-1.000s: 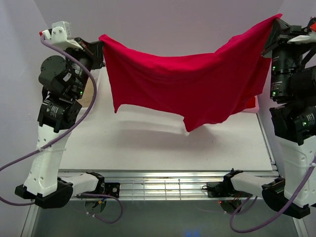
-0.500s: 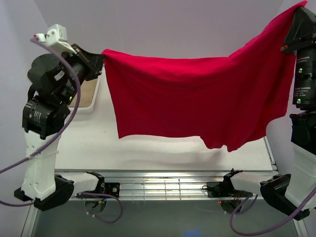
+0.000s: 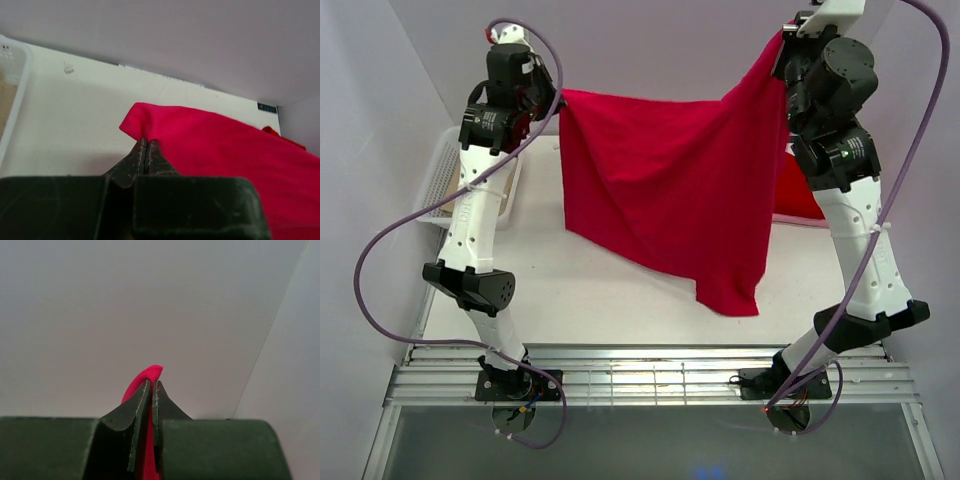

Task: Fold and stack the t-shirts
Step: Flatten out the tshirt

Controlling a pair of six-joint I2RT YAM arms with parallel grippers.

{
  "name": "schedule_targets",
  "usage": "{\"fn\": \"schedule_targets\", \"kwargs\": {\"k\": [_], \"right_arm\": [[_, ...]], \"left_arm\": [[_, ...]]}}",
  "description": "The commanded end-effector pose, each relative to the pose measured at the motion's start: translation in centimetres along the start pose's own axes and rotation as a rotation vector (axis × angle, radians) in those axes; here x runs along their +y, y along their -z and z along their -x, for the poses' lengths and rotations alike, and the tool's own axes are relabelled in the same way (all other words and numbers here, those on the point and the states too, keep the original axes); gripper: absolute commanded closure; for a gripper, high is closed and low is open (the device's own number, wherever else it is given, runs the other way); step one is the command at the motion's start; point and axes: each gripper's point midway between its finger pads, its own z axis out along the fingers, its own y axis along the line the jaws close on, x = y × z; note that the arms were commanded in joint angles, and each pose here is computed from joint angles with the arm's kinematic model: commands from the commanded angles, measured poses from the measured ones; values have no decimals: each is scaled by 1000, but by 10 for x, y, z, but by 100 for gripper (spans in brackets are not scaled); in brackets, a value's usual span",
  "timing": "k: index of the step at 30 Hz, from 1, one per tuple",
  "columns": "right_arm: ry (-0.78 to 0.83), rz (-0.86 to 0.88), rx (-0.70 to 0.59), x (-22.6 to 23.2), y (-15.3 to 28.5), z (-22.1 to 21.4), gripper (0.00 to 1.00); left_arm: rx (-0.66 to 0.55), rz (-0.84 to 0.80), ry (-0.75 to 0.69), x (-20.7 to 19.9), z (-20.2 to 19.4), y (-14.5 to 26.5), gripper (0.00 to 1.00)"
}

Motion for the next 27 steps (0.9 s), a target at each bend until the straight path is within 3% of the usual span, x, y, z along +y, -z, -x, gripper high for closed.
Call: {"fn": "schedule_targets", "kwargs": {"k": [1,7,13,16,17,18,19,20,21,22,24,25,27], "right_arm": [[-65,-121,-294,-40,12,93,92],[-69,-172,-403,-59,-13,112,92],[-46,-110,-405,-60,-21,102,92],[-17,-42,-287,-44,-30,55,92],[-9,-17,-246,-39,-32,37,92],[-10,-2,-232,-39,-22,31,92],[7,30,-118,-28,-30,-27,92],[9,45,-76,-25,-27,-48,92],[2,56,-62,-25,-15,-55,92],[15,78,42,-19,-11,-106,92],[-25,140,125,-10,12,-133,92],[-23,166,217,-5,24,-173,92],[-53,203,261,4,51,-186,92]], "left_arm": [[-271,-92,61,-2,90,34,100],[-532,-174,88,-2,163,53,100],[-566,-174,25,12,168,45,100],[-503,-143,-37,26,138,15,100],[-415,-102,-74,44,99,-16,100],[-465,-116,-97,44,102,-9,100],[-452,-112,-115,50,87,-15,100],[-442,-101,-137,58,72,-22,100],[-388,-74,-173,75,34,-34,100],[-354,-32,-175,89,15,-39,100],[-234,1,-183,112,-42,-45,100],[-200,8,-178,118,-60,-42,100],[-90,28,-156,138,-120,-36,100]]}}
